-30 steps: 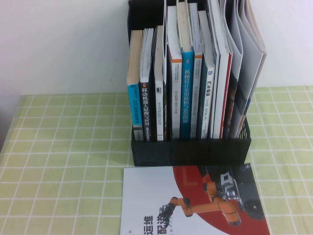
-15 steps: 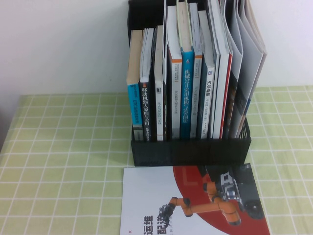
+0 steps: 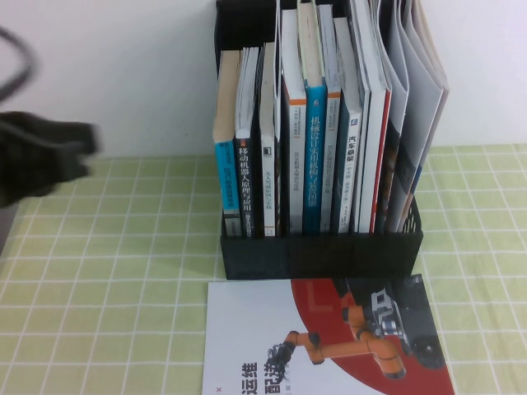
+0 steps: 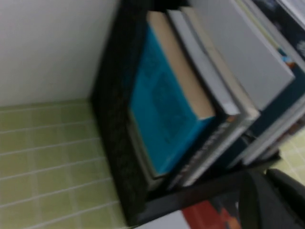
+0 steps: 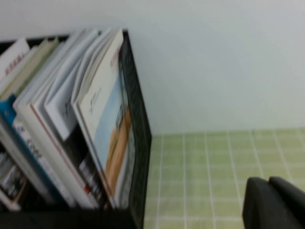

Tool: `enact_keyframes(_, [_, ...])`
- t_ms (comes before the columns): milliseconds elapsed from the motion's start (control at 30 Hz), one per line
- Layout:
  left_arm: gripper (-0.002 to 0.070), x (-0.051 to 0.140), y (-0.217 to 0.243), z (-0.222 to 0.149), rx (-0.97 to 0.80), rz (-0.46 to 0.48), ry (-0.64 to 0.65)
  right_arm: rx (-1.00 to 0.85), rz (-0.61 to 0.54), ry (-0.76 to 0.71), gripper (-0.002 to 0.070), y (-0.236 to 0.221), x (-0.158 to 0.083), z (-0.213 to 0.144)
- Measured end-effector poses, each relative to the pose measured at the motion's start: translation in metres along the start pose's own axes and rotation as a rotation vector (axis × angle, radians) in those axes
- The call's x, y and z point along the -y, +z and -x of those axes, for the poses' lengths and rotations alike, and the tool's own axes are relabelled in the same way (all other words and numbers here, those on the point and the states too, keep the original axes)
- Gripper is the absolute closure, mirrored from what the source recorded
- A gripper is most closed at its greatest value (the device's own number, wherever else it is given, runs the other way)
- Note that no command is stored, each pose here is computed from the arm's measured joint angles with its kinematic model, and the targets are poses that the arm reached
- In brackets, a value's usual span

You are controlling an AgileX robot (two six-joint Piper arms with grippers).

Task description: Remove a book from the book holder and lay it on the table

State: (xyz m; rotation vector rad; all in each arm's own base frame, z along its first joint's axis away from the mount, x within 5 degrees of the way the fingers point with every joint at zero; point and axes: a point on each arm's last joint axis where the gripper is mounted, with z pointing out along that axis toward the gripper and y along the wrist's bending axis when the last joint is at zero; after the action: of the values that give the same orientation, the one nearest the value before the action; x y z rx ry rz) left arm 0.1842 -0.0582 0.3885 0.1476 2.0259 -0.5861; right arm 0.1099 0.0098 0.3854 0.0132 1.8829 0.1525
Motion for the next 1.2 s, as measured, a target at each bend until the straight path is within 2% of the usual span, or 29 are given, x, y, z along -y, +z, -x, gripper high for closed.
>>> enact_keyframes(100, [0.0678, 0.009, 0.039, -0.002, -0.076, -0.182, 0.090, -0.121, 0.043, 0.046, 0.0678, 0.011, -0.004, -0.009])
enact_keyframes(200, [0.0678, 0.027, 0.068, 0.006, -0.095, -0.312, 0.144, -0.172, 0.111, 0.021, 0.0678, 0.025, -0.008, -0.018])
enact_keyframes(333, [0.0678, 0.054, 0.106, 0.020, -0.125, -0.402, 0.242, -0.168, 0.226, 0.015, 0.0678, 0.044, -0.015, -0.041])
enact_keyframes(433, [0.0678, 0.082, 0.127, 0.034, -0.115, -0.458, 0.340, -0.114, 0.318, 0.000, 0.0678, 0.058, -0.020, -0.052])
enact_keyframes(533, [0.0678, 0.102, 0.148, 0.045, -0.096, -0.477, 0.425, -0.044, 0.402, -0.079, 0.0667, 0.072, -0.026, -0.052])
enact_keyframes(633, [0.0678, 0.116, 0.172, 0.050, -0.090, -0.493, 0.471, 0.001, 0.453, -0.098, 0.0627, 0.089, -0.028, -0.051])
enact_keyframes(733, [0.0678, 0.124, 0.192, 0.053, -0.085, -0.505, 0.491, 0.009, 0.445, -0.074, 0.0560, 0.110, -0.026, -0.053])
enact_keyframes(933, [0.0678, 0.150, 0.211, 0.056, -0.042, -0.558, 0.588, -0.084, 0.438, -0.161, 0.0421, 0.150, -0.021, -0.074])
enact_keyframes(1033, [0.0678, 0.162, 0.220, 0.051, -0.040, -0.575, 0.633, -0.122, 0.464, -0.159, 0.0403, 0.166, -0.021, -0.079])
enact_keyframes(1200, [0.0678, 0.161, 0.234, 0.039, -0.080, -0.548, 0.698, -0.137, 0.493, -0.153, 0.0396, 0.188, -0.023, -0.074])
